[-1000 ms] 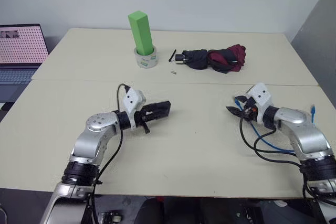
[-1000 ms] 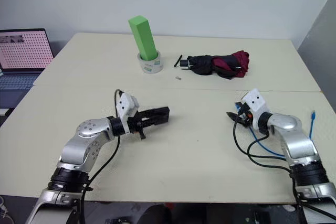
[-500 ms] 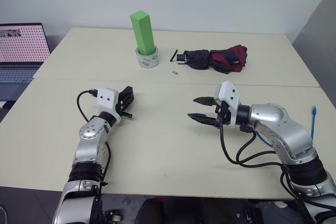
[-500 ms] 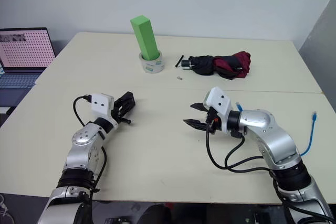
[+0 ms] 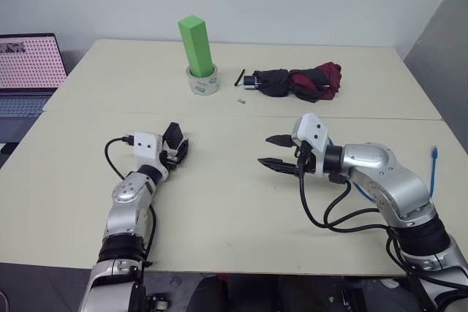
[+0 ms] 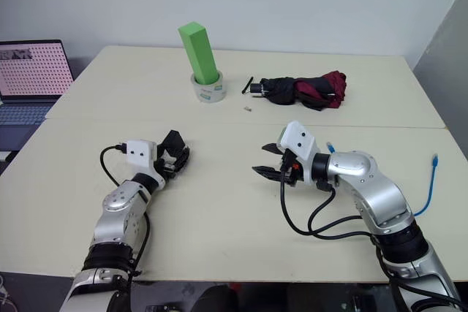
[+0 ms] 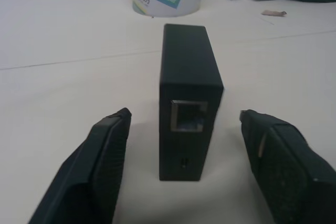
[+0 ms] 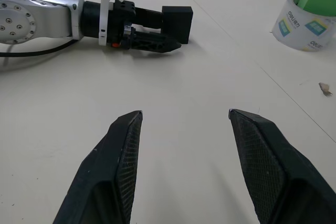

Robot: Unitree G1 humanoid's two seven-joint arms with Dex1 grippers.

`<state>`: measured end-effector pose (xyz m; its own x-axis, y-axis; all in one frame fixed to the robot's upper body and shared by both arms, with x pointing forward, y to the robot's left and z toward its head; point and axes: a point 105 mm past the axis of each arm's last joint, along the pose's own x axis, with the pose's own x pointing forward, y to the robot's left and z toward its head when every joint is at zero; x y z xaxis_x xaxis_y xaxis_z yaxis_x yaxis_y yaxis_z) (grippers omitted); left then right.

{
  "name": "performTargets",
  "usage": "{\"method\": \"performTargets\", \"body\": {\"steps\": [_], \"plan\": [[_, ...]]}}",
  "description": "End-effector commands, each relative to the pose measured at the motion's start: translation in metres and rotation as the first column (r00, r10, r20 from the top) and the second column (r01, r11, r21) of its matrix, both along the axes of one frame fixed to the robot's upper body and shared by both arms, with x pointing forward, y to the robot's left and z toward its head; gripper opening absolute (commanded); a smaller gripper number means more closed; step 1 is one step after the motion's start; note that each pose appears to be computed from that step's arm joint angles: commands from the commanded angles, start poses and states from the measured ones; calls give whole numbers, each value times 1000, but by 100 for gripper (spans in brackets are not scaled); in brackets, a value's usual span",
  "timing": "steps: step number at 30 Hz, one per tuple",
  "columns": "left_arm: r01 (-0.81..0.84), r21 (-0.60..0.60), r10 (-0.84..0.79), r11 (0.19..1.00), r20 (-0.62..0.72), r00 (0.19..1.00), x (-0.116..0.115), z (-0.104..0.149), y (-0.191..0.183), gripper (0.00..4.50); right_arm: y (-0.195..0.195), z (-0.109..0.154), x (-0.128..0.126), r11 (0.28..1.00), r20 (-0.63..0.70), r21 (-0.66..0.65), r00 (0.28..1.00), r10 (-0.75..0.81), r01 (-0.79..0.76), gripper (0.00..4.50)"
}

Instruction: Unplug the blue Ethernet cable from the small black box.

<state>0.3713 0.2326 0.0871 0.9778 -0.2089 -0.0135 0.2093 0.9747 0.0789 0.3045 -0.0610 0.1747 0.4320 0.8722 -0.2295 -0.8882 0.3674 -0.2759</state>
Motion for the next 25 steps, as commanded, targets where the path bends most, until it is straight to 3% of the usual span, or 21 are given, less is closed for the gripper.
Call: {"method": "performTargets", "body": {"steps": [1,6,10,18,25], "plan": [[3,71,-2,997,-1,1000,-16,10,4,444,1,6,-7,1000,34,25,999,-2,1,278],[15,215,-1,977,-67,998,-43,18,11,444,-19,-2,-8,995,32,40,995,-95,93,278],[65,264,-53,962,-54,997,-55,40,13,444,-43,-4,-13,986,37,64,987,-157,154,278],[148,251,-135,956,-69,988,-60,74,12,444,-97,-6,-20,957,5,56,959,-284,284,278],[242,230,-231,943,-75,970,-65,84,3,444,-111,-10,-22,944,1,29,945,-328,328,278]]}}
